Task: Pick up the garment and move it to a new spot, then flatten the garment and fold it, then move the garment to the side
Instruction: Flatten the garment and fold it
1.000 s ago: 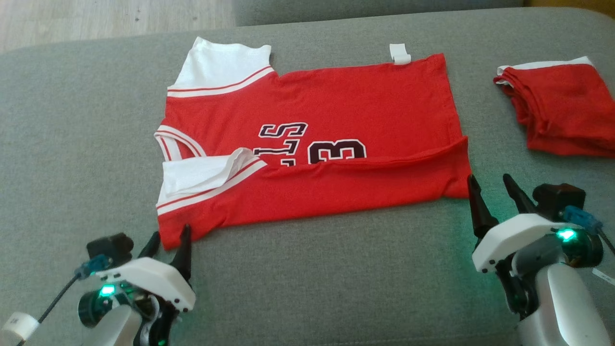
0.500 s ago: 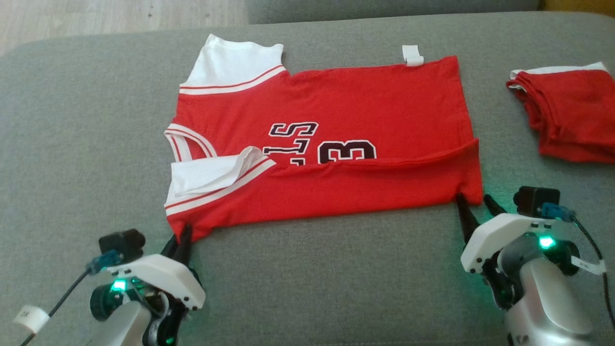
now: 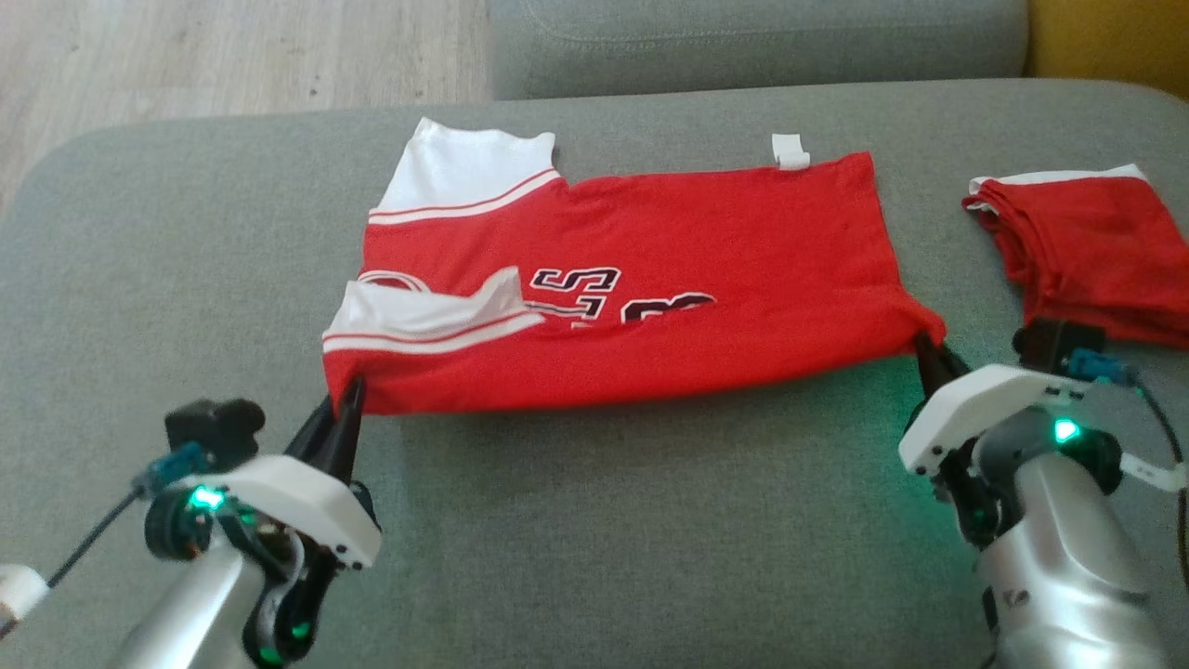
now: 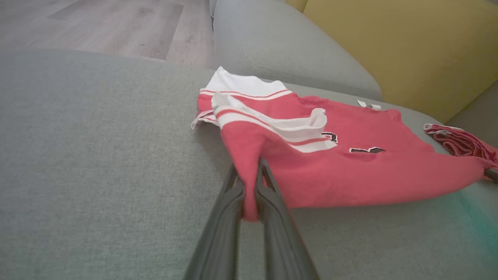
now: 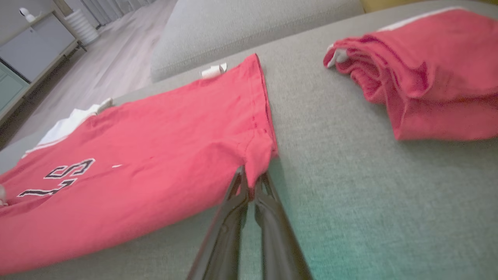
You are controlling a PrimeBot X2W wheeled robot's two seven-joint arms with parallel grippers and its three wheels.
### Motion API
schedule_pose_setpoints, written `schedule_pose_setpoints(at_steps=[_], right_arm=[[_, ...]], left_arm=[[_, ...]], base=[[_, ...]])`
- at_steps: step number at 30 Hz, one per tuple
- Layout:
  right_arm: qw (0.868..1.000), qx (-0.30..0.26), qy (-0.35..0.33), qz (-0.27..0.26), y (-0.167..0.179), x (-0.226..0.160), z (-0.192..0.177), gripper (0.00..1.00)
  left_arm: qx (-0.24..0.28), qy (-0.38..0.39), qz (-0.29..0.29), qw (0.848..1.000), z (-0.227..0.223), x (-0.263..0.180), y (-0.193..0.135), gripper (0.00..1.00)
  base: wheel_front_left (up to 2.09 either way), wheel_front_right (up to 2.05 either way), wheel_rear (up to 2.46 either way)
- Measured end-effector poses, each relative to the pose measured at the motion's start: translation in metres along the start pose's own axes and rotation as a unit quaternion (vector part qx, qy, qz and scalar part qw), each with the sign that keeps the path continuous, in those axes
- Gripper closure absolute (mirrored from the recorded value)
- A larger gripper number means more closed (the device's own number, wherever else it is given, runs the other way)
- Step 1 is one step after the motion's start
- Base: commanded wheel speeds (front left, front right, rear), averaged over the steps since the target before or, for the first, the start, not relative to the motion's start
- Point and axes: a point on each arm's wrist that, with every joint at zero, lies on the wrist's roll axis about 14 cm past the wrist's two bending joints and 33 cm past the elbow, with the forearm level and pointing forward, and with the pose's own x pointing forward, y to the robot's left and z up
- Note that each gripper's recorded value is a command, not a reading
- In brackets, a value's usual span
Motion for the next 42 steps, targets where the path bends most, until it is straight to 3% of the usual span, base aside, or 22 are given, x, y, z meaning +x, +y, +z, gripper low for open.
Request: schedule_pose_setpoints(at_steps=[3, 7, 16, 19, 20, 21, 22, 23, 24, 25, 26, 33, 39, 42], right_arm=[[1.0, 0.003, -0.024, 0.0, 0.001, -0.001, 0.019, 1.0], [1.0, 0.01, -0.02, 0.002, 0.001, -0.006, 0.019, 1.0], [0.999, 0.032, 0.036, -0.022, -0.024, -0.048, -0.053, 1.0], [0.999, 0.036, 0.031, -0.022, -0.025, -0.055, -0.053, 1.0], [0.999, 0.037, 0.029, -0.022, -0.026, -0.057, -0.052, 0.94], [0.999, 0.037, 0.027, -0.024, -0.027, -0.059, -0.052, 0.77], [0.999, 0.038, 0.025, -0.025, -0.027, -0.06, -0.052, 0.51], [0.999, 0.04, 0.025, -0.026, -0.028, -0.062, -0.053, 0.14], [0.998, 0.042, 0.024, -0.027, -0.029, -0.063, -0.053, 0.0], [0.998, 0.044, 0.022, -0.028, -0.03, -0.063, -0.052, 0.0], [0.998, 0.045, 0.02, -0.029, -0.031, -0.064, -0.051, 0.0], [0.998, 0.038, -0.005, -0.043, -0.04, -0.066, -0.039, 0.0], [0.998, 0.017, -0.035, -0.042, -0.039, -0.059, -0.015, 0.0], [0.997, -0.003, -0.066, -0.029, -0.029, -0.048, 0.013, 0.0]], left_arm=[[0.017, -0.017, -0.016, 1.0, 0.019, -0.005, -0.008, 1.0], [0.029, -0.021, -0.037, 0.999, 0.03, -0.013, -0.021, 1.0], [-0.036, 0.094, -0.006, 0.995, -0.062, -0.05, -0.013, 1.0], [-0.041, 0.095, -0.004, 0.995, -0.063, -0.049, -0.013, 1.0], [-0.041, 0.095, -0.004, 0.995, -0.063, -0.048, -0.014, 1.0], [-0.041, 0.096, -0.003, 0.995, -0.064, -0.047, -0.013, 1.0], [-0.041, 0.095, 0.001, 0.995, -0.065, -0.046, -0.011, 1.0], [-0.042, 0.097, 0.006, 0.994, -0.066, -0.045, -0.008, 1.0], [-0.042, 0.096, 0.011, 0.994, -0.066, -0.045, -0.004, 0.88], [-0.042, 0.096, 0.015, 0.994, -0.067, -0.044, -0.002, 0.61], [-0.041, 0.095, 0.018, 0.994, -0.068, -0.043, 0.0, 0.0], [-0.018, 0.077, 0.02, 0.997, -0.055, -0.029, 0.008, 0.0], [0.061, -0.003, -0.006, 0.998, 0.025, 0.01, 0.008, 0.0], [0.112, -0.054, -0.027, 0.992, 0.087, 0.038, -0.001, 0.0]], base=[[0.0, 0.0, 0.0], [0.0, 0.0, 0.0], [0.0, 0.0, 0.0], [0.0, 0.0, 0.0], [0.0, 0.0, 0.0], [0.0, 0.0, 0.0], [0.0, 0.0, 0.0], [0.0, 0.0, 0.0], [0.0, 0.0, 0.0], [0.0, 0.0, 0.0], [0.0, 0.0, 0.0], [0.0, 0.0, 0.0], [0.0, 0.0, 0.0], [0.0, 0.0, 0.0]])
